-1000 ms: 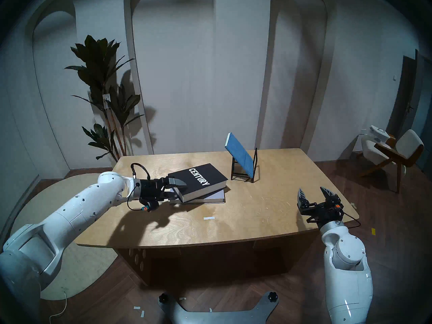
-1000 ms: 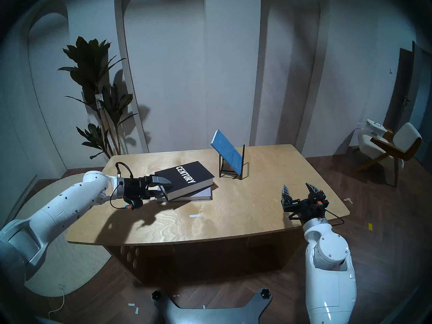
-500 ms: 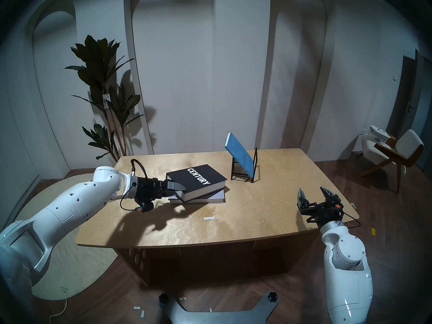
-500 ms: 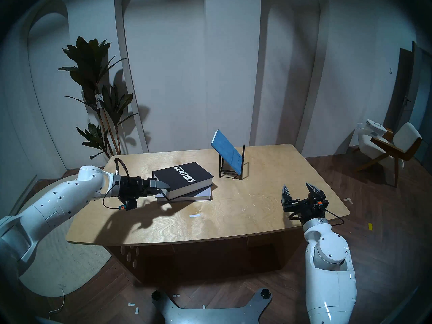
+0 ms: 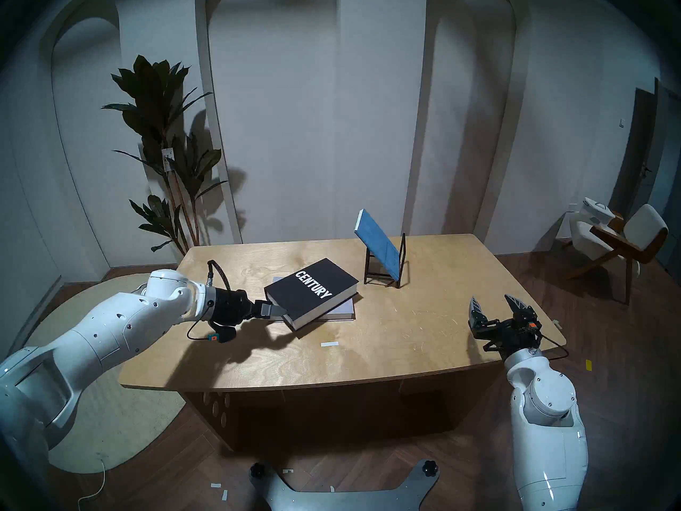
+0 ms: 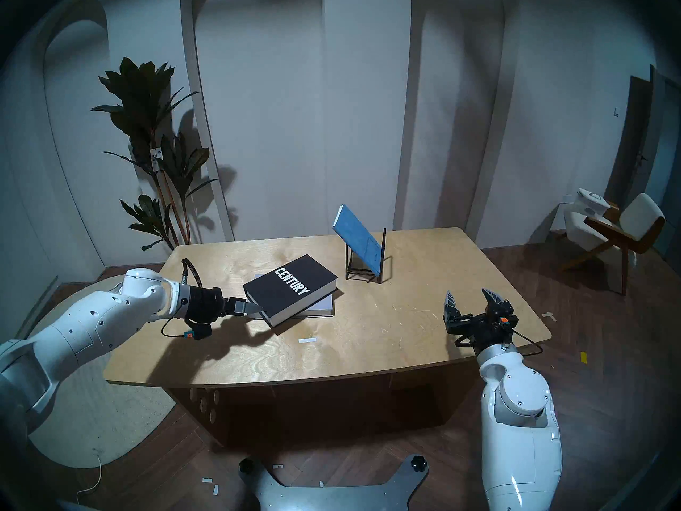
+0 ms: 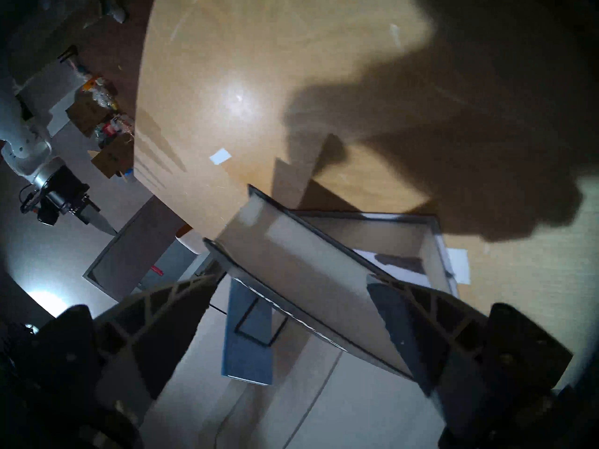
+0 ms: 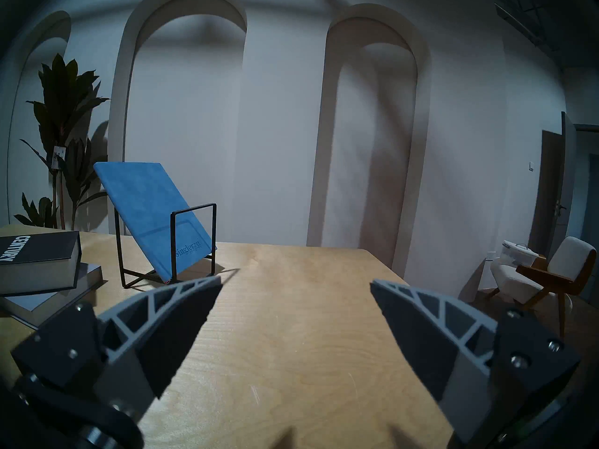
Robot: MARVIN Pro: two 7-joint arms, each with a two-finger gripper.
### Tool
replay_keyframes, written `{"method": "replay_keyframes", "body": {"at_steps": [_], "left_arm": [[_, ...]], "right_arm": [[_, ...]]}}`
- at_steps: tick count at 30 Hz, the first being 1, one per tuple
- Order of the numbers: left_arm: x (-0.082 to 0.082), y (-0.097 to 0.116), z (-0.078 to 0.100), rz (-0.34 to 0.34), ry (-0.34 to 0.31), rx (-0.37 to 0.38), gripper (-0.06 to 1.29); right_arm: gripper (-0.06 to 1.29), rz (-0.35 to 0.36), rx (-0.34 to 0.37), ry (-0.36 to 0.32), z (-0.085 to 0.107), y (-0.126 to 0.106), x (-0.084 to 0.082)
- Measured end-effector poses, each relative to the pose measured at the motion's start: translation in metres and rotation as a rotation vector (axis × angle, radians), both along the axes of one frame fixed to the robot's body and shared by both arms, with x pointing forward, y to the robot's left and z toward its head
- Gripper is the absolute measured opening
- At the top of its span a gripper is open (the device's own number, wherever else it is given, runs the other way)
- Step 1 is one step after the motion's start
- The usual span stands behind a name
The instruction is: Stack the books into one stack
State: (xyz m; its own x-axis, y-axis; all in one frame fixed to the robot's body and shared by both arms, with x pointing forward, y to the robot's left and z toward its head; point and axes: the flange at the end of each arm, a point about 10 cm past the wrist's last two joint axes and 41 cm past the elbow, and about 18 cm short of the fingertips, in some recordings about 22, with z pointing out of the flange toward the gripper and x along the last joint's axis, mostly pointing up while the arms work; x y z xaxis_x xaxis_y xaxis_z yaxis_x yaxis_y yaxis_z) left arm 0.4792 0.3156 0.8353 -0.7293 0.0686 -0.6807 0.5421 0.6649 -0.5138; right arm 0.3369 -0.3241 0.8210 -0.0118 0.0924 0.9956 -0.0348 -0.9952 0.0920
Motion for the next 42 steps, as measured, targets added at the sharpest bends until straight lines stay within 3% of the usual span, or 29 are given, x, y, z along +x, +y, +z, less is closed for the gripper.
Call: {"method": "replay_keyframes", "body": {"at_steps": [4,7,13,15,19,25,27,33,35,42], "left_arm": [[0.006,0.001,0.011,0.008,-0.027,-0.031,1.21],[0.01,-0.001,0.025,0.016,-0.054,-0.106,1.21],[0.017,-0.009,0.057,0.044,-0.089,-0.347,1.21],[0.018,-0.013,0.067,0.055,-0.081,-0.459,1.21],[0.012,-0.017,0.07,0.07,-0.025,-0.58,1.21],[0.004,-0.003,0.052,0.175,0.055,-0.564,1.21],[0.002,0.004,0.051,0.213,0.071,-0.611,1.21],[0.003,0.01,0.068,0.25,0.08,-0.831,1.21],[0.003,0.009,0.075,0.252,0.087,-0.937,1.21],[0.001,-0.001,0.079,0.245,0.136,-1.177,1.21]], "right_arm": [[1.24,0.0,0.0,0.0,0.0,0.0,0.0],[1.24,0.0,0.0,0.0,0.0,0.0,0.0],[1.24,0.001,0.0,0.002,-0.001,0.0,0.0],[1.24,0.007,-0.012,0.009,-0.002,0.002,0.002],[1.24,0.022,-0.039,0.033,-0.005,0.011,0.006],[1.24,0.029,-0.049,0.066,-0.008,0.019,0.011],[1.24,0.028,-0.056,0.074,-0.008,0.02,0.012],[1.24,0.044,-0.096,0.093,-0.01,0.028,0.016],[1.24,0.057,-0.135,0.095,-0.009,0.033,0.019],[1.24,0.109,-0.273,0.077,-0.001,0.053,0.029]]}}
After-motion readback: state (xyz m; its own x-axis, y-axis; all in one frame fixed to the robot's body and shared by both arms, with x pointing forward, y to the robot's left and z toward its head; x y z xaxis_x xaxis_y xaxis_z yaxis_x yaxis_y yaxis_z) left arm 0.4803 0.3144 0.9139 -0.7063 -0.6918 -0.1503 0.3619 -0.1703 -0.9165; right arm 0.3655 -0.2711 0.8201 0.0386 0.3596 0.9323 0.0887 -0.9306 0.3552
